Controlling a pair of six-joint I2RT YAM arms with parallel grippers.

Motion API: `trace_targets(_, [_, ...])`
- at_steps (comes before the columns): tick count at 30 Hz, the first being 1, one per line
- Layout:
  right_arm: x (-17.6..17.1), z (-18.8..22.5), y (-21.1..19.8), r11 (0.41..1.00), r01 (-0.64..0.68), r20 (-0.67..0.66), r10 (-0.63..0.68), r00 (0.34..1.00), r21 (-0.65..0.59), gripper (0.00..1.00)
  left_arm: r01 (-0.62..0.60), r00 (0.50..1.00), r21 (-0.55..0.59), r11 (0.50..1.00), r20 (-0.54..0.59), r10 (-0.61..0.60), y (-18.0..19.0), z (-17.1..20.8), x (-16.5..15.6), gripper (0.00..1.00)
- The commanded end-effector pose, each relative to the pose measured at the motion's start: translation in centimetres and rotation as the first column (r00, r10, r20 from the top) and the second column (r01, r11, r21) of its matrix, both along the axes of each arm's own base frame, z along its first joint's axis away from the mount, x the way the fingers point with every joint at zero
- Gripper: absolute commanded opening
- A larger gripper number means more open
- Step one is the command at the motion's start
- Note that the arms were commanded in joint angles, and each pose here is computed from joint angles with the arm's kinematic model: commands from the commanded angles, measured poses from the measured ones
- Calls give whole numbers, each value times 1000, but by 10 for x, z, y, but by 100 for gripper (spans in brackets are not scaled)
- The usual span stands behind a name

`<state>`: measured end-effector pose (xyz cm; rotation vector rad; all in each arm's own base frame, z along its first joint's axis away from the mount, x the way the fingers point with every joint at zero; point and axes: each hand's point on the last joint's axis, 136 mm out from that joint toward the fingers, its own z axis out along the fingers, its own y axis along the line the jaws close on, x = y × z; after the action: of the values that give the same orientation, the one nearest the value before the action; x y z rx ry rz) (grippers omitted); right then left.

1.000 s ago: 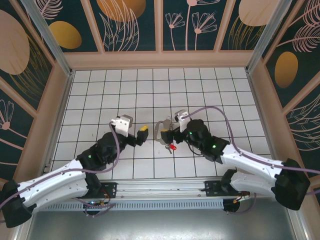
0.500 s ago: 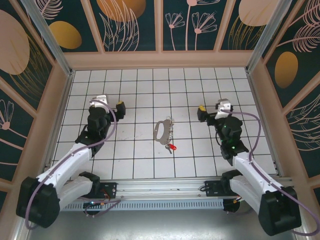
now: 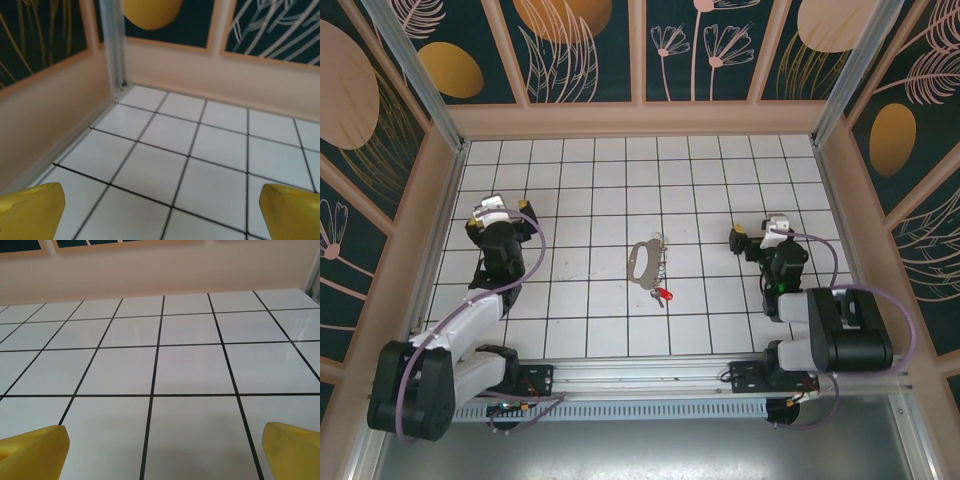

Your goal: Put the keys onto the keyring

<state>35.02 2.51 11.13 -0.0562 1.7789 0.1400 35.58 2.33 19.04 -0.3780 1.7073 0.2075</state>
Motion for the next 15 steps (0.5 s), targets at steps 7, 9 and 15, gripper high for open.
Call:
trace_targets(7, [6,29,-19,996,81,194,-84,977,24,99,-27,999,105,994,36,24,11,-23,21,99])
trace_targets(9, [15,20,-24,993,108,140,-112,984,36,99,6,999,100,995,40,-10,8,-35,20,99])
trace_targets(15, [24,16,-33,986,157,99,-161,982,48,99,91,991,60,994,97,-97,7,-47,9,99])
